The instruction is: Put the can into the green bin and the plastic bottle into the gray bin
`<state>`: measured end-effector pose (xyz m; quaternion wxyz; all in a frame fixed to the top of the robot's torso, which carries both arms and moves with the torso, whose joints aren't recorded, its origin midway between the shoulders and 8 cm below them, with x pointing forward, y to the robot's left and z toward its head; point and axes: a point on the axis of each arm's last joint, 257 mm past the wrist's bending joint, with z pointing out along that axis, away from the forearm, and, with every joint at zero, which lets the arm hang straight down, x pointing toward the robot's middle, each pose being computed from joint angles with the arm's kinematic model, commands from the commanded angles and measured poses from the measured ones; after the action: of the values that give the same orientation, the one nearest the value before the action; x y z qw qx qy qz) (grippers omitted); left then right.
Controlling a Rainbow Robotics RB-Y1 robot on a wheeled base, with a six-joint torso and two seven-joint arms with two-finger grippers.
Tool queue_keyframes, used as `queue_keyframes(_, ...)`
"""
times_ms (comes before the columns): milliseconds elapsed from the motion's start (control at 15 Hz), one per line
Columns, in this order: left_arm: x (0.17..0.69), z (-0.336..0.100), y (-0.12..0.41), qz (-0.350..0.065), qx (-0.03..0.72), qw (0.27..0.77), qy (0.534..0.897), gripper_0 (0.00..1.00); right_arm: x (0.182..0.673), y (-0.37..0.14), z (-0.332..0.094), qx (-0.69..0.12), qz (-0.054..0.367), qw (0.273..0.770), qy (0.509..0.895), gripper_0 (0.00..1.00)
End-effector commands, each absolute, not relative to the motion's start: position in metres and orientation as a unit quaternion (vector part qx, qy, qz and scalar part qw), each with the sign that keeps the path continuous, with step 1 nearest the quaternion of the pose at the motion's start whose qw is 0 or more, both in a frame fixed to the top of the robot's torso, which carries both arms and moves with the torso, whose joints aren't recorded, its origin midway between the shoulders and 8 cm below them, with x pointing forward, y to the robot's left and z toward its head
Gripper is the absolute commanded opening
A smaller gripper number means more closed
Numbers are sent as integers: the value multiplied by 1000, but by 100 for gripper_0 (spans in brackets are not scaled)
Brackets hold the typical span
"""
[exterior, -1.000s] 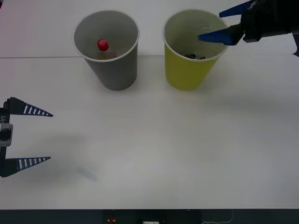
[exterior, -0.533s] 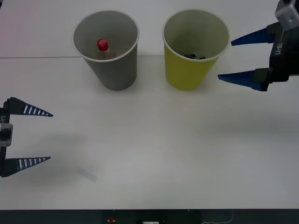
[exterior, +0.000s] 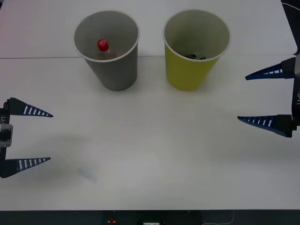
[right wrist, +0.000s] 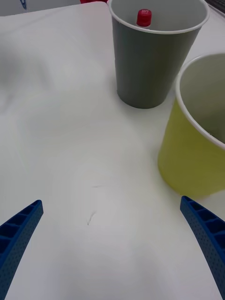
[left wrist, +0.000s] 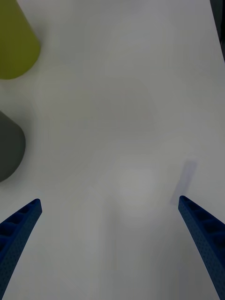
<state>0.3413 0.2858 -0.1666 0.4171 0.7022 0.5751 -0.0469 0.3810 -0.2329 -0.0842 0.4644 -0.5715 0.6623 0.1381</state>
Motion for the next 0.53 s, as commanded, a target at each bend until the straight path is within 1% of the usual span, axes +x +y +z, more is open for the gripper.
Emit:
queue_keyframes(67, 341, -167, 286, -47, 702, 417, 575, 100, 362, -248, -104, -596, 126, 445, 656, 100)
queue_keyframes(333, 341, -167, 286, -47, 702, 417, 575, 100, 346, -258, -125, -615, 123, 431, 649, 100)
queue_keyframes(533, 341, -167, 286, -47, 702, 417, 575, 100, 338, -255, -135, -611, 137, 430, 650, 100)
